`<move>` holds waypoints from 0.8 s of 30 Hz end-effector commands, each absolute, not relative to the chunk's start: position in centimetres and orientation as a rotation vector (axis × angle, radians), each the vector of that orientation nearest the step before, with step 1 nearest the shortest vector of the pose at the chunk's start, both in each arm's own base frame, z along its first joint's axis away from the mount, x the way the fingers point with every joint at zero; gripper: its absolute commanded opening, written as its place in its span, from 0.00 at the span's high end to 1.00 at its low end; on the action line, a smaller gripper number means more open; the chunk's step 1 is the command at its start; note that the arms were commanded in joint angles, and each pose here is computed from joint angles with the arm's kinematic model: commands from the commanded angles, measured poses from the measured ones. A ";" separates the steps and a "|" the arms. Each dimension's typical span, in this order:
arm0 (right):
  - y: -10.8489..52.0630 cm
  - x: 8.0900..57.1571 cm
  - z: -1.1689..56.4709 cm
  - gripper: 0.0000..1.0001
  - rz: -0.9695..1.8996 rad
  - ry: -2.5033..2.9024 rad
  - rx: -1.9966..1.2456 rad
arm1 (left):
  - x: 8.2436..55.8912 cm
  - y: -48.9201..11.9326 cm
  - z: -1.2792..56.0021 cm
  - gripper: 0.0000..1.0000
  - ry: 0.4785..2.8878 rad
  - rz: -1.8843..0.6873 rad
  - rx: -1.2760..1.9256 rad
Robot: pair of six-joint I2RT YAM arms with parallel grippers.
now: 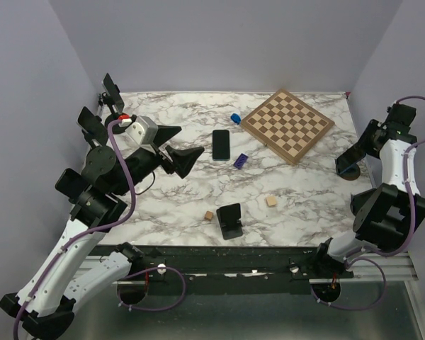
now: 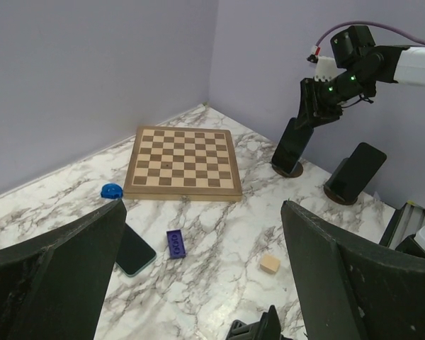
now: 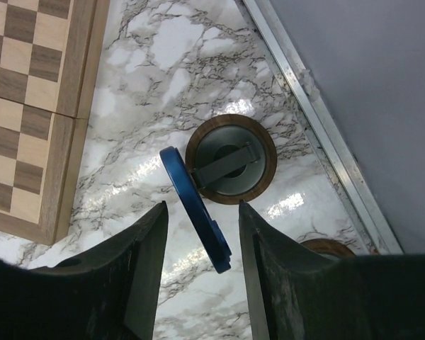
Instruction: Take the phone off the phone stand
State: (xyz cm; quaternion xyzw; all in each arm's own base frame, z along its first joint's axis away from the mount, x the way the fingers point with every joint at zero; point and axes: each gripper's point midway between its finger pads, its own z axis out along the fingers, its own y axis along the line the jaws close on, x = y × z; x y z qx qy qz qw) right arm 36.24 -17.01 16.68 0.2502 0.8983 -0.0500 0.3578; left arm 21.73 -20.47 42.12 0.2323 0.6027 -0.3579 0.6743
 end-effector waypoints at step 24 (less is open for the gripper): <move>-17.0 37.3 15.8 0.83 -0.124 2.344 0.473 | 21.5 -20.8 41.6 0.01 1.337 -0.757 0.565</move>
